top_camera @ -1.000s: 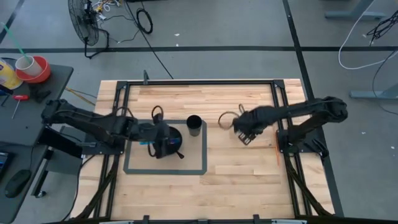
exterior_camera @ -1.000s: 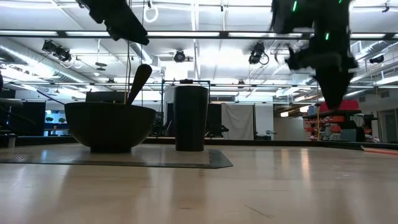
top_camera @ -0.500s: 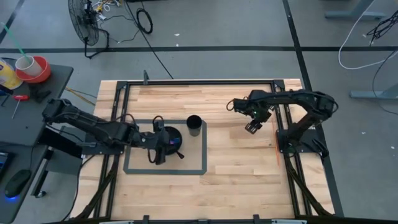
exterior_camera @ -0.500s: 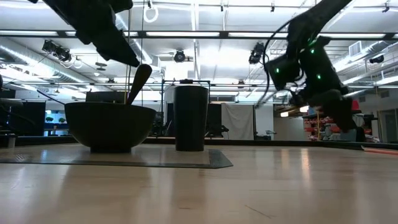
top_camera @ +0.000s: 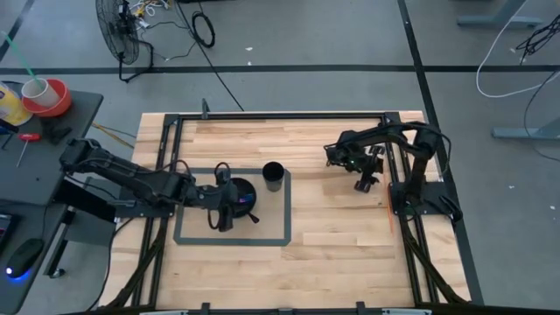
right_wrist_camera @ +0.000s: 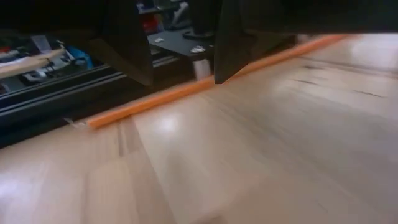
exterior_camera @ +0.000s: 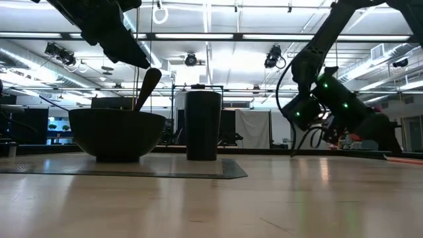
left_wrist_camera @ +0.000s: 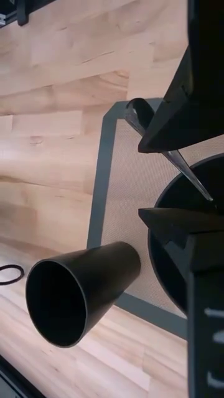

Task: Pick & Place Utensil
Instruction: Put the orange straw into the black cup

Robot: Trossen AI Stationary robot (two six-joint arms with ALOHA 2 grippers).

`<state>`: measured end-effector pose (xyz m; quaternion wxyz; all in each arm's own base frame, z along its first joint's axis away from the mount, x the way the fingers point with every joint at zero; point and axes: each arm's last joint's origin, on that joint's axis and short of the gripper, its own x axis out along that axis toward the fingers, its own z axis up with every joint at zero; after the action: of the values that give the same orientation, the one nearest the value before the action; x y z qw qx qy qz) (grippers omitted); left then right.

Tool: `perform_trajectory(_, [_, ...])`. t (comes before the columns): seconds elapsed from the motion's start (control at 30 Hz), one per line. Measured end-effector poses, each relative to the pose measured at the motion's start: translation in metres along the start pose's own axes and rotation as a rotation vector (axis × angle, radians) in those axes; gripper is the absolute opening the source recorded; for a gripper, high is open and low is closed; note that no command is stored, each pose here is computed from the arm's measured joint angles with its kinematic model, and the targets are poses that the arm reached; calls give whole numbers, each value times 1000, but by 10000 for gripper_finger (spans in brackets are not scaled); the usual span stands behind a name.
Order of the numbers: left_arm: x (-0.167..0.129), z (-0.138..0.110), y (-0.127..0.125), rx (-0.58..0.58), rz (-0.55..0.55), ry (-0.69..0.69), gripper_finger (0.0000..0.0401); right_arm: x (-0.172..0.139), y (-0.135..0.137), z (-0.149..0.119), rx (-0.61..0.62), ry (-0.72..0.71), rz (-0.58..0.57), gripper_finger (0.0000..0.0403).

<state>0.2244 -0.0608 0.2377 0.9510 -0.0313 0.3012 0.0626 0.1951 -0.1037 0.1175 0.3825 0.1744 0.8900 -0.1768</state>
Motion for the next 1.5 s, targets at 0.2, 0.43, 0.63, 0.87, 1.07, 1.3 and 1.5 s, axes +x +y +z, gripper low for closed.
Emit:
perform_trajectory(0.2, [-1,0,-2,-3,-9,3,161,22,-6,-7,-34,63,-68,173])
perform_trajectory(0.43, [-1,0,-1,-5,9,-4,161,22,-8,-2,-82,13,-70,173])
perform_trajectory(0.63, [-1,0,-1,-9,9,-4,161,25,-11,-4,-157,39,-150,173])
perform_trajectory(0.87, [-1,0,-1,-14,9,-4,161,39,-13,-4,-200,27,-206,173])
perform_trajectory(1.07, [-1,0,-1,-14,9,-4,161,37,-10,-1,-203,-2,-213,173])
perform_trajectory(1.3, [-1,0,-1,-13,11,-5,161,16,4,6,-225,-75,-176,173])
perform_trajectory(1.5, [-1,-1,-1,-11,14,1,161,-9,27,11,-271,-175,-101,173])
